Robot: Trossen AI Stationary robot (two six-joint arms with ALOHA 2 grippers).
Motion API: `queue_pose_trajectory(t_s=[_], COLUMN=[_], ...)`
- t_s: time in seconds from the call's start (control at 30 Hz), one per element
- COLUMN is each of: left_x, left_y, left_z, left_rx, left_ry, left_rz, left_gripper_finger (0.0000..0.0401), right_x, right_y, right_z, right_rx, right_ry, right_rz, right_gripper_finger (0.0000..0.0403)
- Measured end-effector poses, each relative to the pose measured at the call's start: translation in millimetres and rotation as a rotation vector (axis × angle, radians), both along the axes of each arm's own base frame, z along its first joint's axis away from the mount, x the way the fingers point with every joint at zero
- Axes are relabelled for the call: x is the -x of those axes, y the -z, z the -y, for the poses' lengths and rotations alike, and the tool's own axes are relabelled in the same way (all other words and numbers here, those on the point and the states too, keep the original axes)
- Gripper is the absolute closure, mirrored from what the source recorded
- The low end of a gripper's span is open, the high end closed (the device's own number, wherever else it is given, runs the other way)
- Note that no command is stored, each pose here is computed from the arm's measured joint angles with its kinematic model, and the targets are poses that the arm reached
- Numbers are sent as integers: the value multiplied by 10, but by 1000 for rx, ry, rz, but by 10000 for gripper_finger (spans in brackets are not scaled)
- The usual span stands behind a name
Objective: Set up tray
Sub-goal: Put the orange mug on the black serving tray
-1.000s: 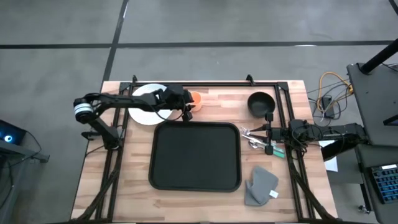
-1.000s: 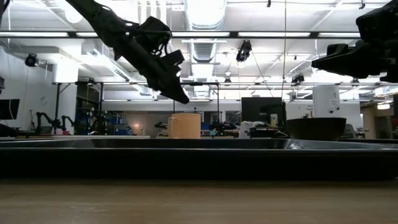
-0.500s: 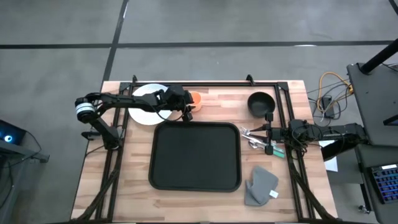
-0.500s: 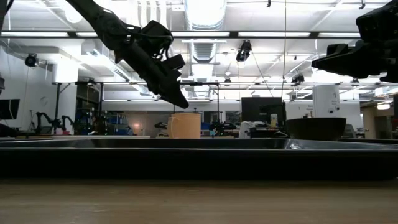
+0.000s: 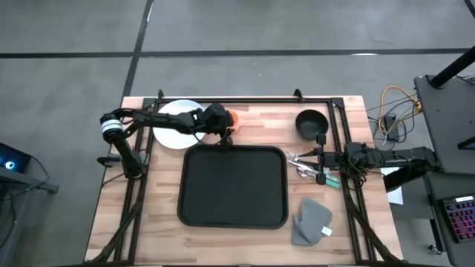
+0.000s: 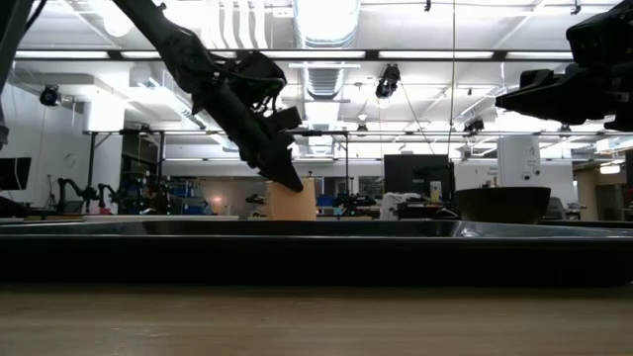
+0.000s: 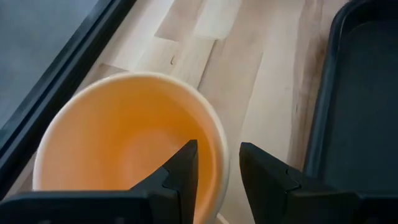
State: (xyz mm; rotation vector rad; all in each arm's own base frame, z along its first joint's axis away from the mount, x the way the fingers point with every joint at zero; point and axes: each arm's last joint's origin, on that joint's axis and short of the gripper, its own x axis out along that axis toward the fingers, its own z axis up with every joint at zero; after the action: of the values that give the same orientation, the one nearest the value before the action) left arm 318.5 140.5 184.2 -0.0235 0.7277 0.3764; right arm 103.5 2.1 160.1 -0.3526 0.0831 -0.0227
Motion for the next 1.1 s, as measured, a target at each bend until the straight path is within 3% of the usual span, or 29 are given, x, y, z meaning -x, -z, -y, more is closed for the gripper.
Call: queue_pose_trajectory(t_s=[0.27, 0.5, 0.8, 1.1], left_x=[-28, -31, -1, 148], left_y=[-9, -24, -69, -367], left_z=[-14, -16, 19, 234], left_rx=[12, -4, -18, -28], left_ry=[-1, 10, 38, 95], left_rz=[-28, -33, -54, -72], left_gripper_finger=[310, 391, 399, 400], right_x=[0, 0, 0, 0], right_y=[-1, -1, -1, 0], right_z=[0, 0, 0, 0], right_rx=[0, 0, 0, 0], right_ry=[0, 0, 0, 0], right_rz=[1, 1, 1, 0], right_gripper_finger=[335, 335, 335, 335])
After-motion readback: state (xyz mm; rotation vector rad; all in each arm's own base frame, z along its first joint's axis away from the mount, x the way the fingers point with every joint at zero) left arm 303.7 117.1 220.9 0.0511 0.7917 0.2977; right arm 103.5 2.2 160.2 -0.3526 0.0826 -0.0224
